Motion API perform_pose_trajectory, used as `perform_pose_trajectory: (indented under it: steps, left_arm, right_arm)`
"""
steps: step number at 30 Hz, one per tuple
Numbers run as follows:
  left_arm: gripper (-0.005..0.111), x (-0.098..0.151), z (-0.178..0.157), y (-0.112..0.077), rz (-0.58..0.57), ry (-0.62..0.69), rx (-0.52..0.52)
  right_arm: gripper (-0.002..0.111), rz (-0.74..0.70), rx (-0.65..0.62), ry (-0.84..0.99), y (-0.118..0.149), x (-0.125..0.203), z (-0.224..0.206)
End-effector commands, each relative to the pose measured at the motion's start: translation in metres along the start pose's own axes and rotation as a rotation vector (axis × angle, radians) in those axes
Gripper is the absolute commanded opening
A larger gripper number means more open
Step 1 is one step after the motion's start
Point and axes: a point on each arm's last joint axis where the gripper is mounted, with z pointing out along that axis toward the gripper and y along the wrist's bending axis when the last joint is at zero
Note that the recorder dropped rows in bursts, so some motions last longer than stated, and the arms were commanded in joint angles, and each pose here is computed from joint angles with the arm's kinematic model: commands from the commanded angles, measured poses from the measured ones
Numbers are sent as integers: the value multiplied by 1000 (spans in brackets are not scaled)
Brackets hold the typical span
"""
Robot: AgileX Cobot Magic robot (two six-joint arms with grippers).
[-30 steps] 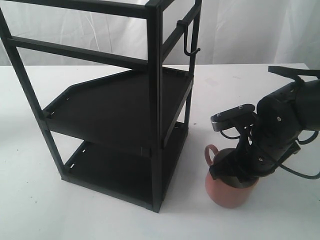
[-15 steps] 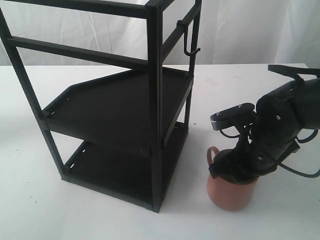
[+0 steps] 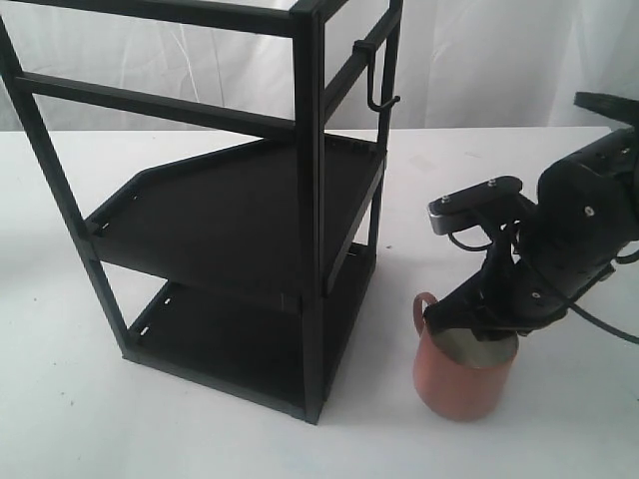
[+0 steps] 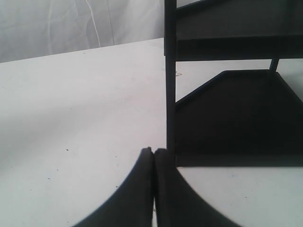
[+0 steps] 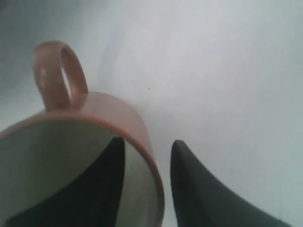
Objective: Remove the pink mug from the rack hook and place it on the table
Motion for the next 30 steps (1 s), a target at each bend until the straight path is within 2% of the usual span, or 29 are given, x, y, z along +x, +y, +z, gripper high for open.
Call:
perform_pose_trajectory:
  steps: [1, 11, 20, 24, 28, 30]
  left_arm:
    - [0, 2, 0, 0, -13, 6, -1]
    - [0, 2, 0, 0, -13, 6, -1]
    - [0, 2, 0, 0, -13, 6, -1]
    - [0, 2, 0, 0, -13, 6, -1]
    - [0, 2, 0, 0, -13, 6, -1]
    - [0, 2, 0, 0, -13, 6, -1]
  right_arm:
    - [32, -7, 5, -38, -3, -1, -17]
    - [32, 5, 7, -124, -8, 11, -57]
    - [30, 0, -20, -325, -10, 49, -99]
    - [21, 11, -36, -448, -12, 66, -116]
    - [0, 45, -76, -545, -13, 86, -131]
    - [0, 62, -98, -574, -13, 93, -134]
